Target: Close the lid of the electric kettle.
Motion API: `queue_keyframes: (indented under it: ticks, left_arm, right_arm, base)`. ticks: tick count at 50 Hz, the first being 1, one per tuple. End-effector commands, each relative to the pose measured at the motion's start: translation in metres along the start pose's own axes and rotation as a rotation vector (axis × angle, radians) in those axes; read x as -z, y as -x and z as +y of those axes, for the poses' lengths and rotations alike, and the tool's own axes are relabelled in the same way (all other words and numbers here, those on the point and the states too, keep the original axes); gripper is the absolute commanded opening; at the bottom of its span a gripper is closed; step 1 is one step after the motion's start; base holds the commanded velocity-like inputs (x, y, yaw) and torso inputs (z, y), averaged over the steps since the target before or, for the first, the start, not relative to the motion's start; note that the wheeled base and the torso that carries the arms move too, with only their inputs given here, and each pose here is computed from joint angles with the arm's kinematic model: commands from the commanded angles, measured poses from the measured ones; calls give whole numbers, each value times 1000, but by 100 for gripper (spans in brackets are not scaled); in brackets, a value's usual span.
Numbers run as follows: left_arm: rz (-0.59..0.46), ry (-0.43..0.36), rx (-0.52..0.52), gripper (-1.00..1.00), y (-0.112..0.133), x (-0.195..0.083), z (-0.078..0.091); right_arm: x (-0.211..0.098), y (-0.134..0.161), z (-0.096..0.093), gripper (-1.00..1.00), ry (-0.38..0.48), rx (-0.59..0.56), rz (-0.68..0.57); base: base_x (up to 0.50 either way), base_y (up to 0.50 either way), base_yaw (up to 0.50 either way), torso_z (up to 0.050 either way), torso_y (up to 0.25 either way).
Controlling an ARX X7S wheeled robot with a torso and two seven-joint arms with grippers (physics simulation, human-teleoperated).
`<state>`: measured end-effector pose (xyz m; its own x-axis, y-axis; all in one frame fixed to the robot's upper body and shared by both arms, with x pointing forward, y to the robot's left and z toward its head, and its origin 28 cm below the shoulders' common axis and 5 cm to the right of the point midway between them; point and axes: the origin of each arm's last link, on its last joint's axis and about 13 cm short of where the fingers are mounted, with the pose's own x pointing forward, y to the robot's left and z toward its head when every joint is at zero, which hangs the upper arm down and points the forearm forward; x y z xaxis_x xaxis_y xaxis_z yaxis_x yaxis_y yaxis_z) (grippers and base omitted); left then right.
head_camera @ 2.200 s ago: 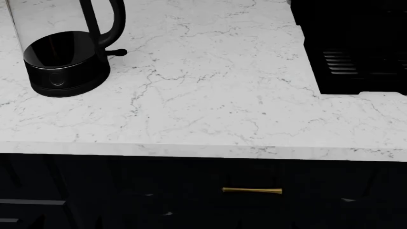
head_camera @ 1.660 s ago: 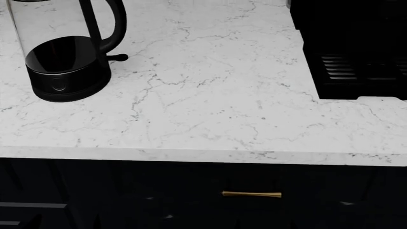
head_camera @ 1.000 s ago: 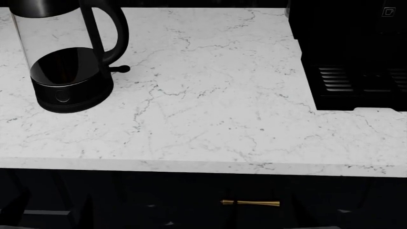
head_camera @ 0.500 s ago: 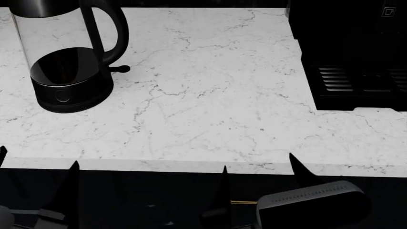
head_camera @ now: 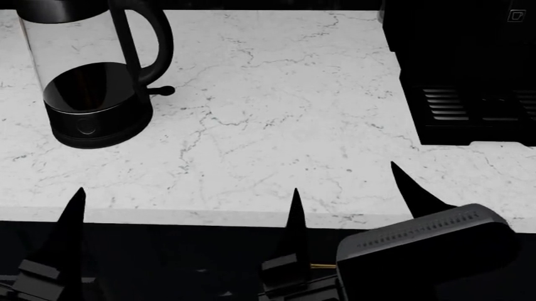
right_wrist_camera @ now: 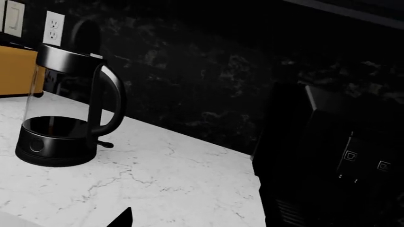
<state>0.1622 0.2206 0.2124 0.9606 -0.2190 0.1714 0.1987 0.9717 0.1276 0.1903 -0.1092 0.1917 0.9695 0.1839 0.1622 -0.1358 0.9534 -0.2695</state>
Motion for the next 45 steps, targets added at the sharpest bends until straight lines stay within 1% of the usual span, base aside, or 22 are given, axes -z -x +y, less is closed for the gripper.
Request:
queue_keyframes:
  ticks: [1, 19, 31, 36, 37, 38, 39, 45]
  left_arm:
    - [1, -24, -8, 100, 1, -6, 3]
    - [4, -22, -12, 100, 1, -4, 4]
    - [11, -20, -23, 100, -1, -1, 6]
    - [5, -18, -25, 100, 0, -2, 7]
    - [6, -15, -26, 100, 0, -2, 7]
    - [7, -14, -27, 100, 0, -1, 7]
    - [7, -15, -28, 100, 0, -1, 7]
    - [11, -14, -27, 100, 1, 0, 7]
  right_arm:
    - [-9, 2, -2, 100, 32, -12, -25]
    - [-13, 3, -2, 100, 14, 1, -46]
    - [-14, 2, -1, 100, 25, 7, -48]
    - [-16, 2, 0, 100, 33, -1, -42]
    - [-14, 0, 1, 100, 84, 22, -18]
    - [-15, 0, 1, 100, 66, 5, -37]
    - [-15, 0, 1, 100, 76, 10, -36]
    - [-16, -1, 2, 100, 76, 11, -43]
  base:
    - [0, 500, 0, 0, 0]
    - [0, 500, 0, 0, 0]
    - [0, 493, 0, 0, 0]
    - [0, 0, 0, 0, 0]
    - [0, 0, 0, 0, 0]
    - [0, 0, 0, 0, 0]
    - [215, 0, 0, 0, 0]
    - [419, 0, 0, 0, 0]
